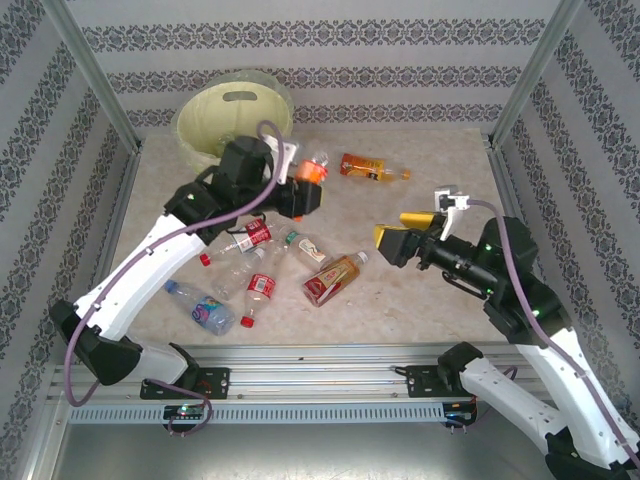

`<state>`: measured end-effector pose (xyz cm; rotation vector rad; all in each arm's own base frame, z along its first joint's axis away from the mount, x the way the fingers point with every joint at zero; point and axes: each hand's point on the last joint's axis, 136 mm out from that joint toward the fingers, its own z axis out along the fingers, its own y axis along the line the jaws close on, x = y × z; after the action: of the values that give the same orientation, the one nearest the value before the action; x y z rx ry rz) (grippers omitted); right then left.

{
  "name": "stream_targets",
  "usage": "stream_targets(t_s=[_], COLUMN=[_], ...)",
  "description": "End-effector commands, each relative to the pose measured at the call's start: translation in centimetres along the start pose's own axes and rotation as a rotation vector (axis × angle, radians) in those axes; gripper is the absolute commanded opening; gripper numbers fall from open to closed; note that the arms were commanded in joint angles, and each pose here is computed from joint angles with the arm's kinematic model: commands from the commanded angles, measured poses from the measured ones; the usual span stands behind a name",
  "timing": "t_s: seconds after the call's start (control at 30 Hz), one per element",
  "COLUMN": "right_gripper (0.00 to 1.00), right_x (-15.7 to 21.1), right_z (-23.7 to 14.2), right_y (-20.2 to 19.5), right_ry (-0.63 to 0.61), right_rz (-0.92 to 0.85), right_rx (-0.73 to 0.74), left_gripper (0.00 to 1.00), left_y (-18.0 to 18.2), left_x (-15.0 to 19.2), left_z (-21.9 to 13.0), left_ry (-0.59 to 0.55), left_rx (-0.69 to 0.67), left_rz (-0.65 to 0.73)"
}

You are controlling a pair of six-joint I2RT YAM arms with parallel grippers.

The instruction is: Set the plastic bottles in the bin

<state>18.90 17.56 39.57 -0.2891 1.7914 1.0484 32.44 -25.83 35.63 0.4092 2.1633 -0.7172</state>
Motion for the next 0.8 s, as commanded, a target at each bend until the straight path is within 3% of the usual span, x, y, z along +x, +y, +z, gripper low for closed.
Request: stream_targets(t_s=[0.0,0.23,0.47,0.77], right_gripper=[0.98,0.98,0.98,0.98], right_x=[-1.6,-2.9,-2.0,0.3], right_z=[-0.6,-1.0,-1.1,-1.1], right_y=[0.3,1.2,0.5,-1.3], right_ry=[-0.041,-0.076,-0.051,0.01], right_rz=[-0.102,-0.133,-0.122,-0.072], right_rx=[0.038,0.024,0.056,0.11], left_gripper=[0.5,0.5,0.51,0.54], left_y=[4.1,11.1,15.9,20.9], left_x=[-0.9,-5.2,-8.5,-8.8], left_z=[-0.9,-1.8,-1.6,1.1], left_ry=[0.039,0.002,-0.019,0.035], left_rx=[-0.167,-0.347,-0.425,-0.458], left_rz=[0.008,-0.069,-0.116,-0.222])
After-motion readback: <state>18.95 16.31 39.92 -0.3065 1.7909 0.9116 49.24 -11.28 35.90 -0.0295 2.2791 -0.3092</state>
